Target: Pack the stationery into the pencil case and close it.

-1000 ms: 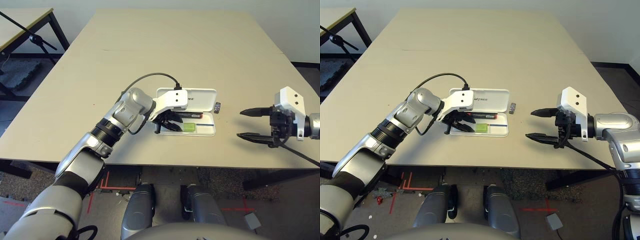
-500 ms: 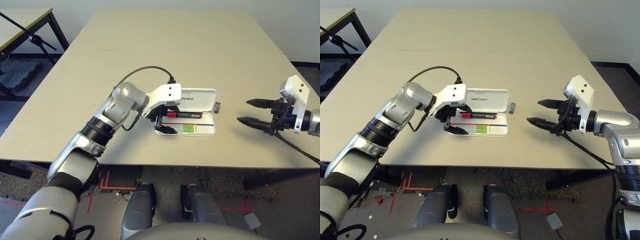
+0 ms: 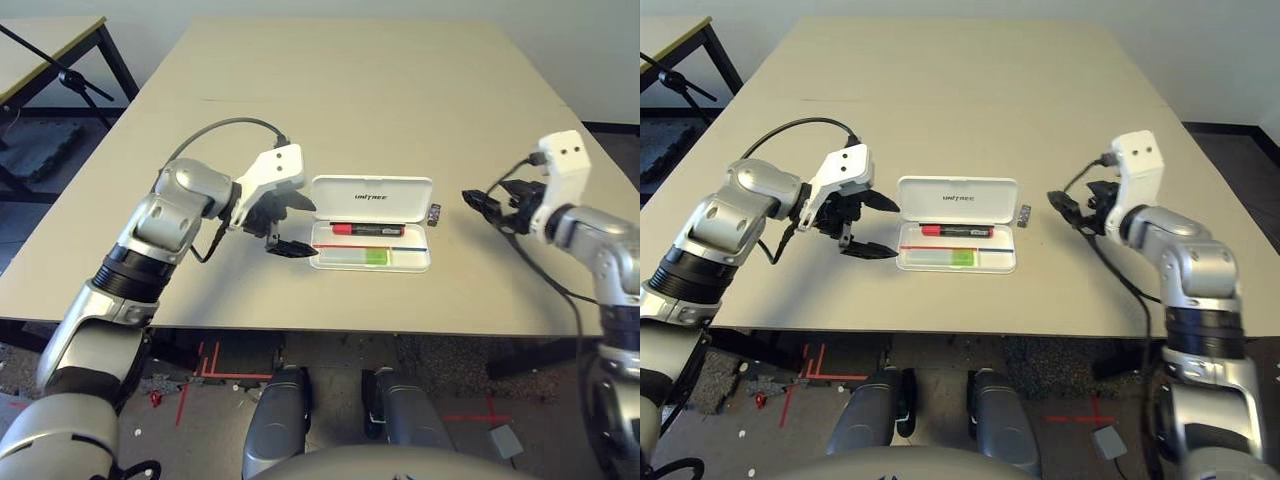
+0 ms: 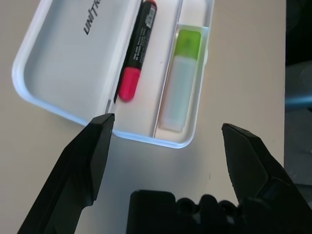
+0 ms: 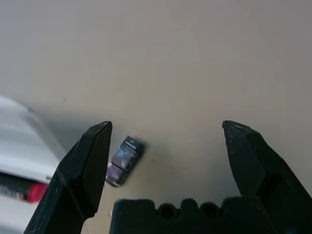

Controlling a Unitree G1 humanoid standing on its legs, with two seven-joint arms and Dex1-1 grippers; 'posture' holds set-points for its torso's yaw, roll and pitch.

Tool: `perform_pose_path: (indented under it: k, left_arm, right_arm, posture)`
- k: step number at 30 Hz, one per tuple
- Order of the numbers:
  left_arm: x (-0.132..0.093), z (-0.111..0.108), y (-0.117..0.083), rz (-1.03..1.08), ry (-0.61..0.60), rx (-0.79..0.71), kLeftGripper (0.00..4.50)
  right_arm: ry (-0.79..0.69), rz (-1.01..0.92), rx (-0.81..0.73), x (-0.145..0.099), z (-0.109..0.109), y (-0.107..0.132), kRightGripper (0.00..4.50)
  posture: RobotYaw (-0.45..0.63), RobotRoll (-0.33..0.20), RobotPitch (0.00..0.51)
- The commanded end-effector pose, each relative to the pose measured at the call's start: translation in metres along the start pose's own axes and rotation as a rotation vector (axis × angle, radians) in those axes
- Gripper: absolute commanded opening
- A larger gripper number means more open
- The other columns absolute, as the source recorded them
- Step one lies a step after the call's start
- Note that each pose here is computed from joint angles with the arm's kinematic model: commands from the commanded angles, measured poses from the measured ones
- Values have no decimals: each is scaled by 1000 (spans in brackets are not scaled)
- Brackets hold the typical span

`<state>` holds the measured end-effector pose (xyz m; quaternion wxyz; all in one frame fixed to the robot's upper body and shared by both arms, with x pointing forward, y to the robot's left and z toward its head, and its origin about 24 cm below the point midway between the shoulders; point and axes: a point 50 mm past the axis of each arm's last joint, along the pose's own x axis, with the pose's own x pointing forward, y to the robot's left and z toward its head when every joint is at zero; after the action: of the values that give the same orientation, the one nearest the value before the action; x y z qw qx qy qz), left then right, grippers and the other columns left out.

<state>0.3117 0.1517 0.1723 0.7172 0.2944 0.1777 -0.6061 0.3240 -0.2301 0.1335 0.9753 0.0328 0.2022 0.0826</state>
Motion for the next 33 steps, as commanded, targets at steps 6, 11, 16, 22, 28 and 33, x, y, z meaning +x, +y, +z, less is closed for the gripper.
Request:
perform_pose_path:
  k: [6,11,16,22,28,33]
  left_arm:
    - [0,0,-4,9,-22,-22,4471]
    - [2,0,-5,11,-25,-27,4471]
    - [3,0,-6,16,-30,-33,4471]
    - [5,0,-6,25,-34,-36,4500]
    - [5,0,-6,33,-35,-37,4500]
    - [5,1,-5,41,-37,-39,4500]
  right_arm:
    - [106,-105,97,12,-15,6,4500]
    - [144,-95,97,12,-23,10,4500]
    - [166,-41,115,12,-25,13,4500]
    - [190,-4,124,13,-30,16,4106]
    - [224,15,124,15,-36,18,1906]
    - [229,14,117,14,-37,17,24]
  posture:
    - [210,0,104]
    - [212,0,105]
    - [212,0,103]
    - [215,0,98]
    - [218,0,95]
    - [218,0,96]
